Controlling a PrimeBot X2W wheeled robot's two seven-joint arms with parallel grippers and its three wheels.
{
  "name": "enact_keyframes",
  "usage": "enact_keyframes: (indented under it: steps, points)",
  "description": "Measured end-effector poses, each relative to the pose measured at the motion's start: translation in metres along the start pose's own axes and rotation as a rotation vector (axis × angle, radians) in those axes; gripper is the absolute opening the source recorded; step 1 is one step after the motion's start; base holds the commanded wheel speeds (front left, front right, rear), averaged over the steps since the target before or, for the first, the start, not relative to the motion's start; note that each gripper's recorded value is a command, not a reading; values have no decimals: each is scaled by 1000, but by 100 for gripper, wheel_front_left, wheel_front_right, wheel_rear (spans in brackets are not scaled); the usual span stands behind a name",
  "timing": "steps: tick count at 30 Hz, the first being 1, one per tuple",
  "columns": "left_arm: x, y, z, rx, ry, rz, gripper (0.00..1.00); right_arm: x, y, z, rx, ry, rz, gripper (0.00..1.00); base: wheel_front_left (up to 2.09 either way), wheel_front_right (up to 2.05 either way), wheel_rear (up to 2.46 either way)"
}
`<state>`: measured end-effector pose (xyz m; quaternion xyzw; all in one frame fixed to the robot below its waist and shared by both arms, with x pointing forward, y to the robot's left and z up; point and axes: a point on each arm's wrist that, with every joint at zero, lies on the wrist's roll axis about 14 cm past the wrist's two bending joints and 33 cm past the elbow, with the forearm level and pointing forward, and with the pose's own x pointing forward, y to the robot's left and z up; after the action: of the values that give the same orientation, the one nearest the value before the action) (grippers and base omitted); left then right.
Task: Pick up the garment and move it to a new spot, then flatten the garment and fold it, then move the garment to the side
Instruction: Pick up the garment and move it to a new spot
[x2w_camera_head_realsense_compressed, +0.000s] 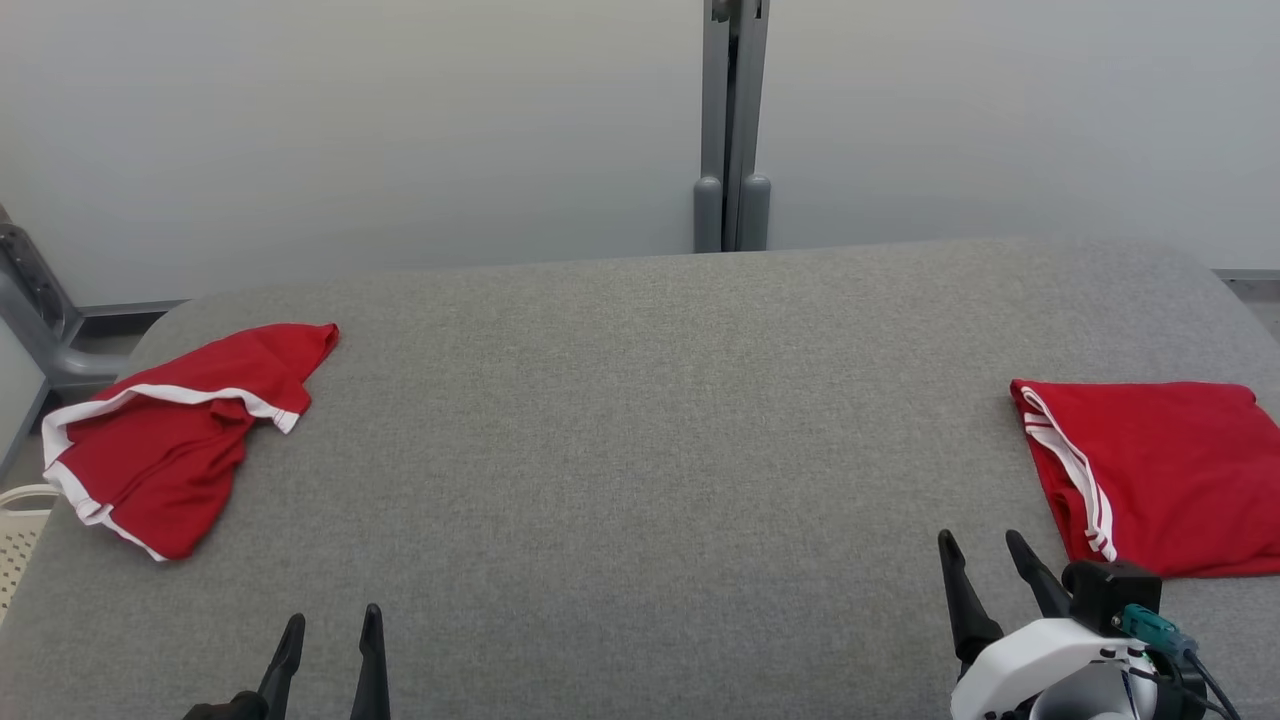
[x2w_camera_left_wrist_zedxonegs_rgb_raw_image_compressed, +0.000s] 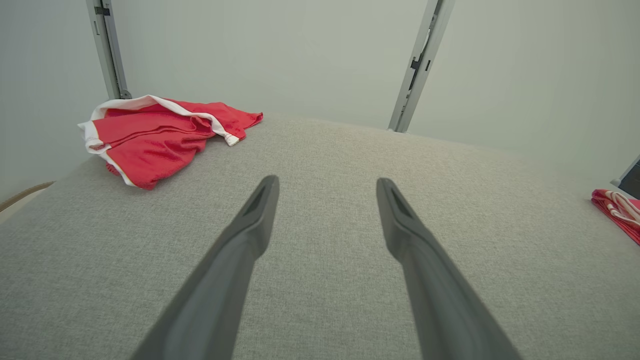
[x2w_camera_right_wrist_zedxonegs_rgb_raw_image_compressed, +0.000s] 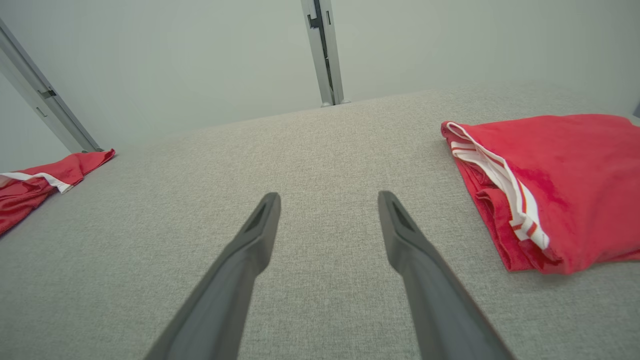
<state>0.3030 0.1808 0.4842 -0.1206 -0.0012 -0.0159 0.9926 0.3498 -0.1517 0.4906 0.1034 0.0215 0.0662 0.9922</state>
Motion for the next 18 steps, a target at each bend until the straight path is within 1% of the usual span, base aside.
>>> enact_keyframes:
  steps: [9, 18]
  points:
    - [1, 6, 0, 5, 1, 16, 100, 4, 5, -3, -3, 14, 17, 100, 0, 0, 0]
    - [-12, 25, 6, 5, -23, 83, 100, 15, 30, -8, -4, 31, 92, 100, 0, 0, 0]
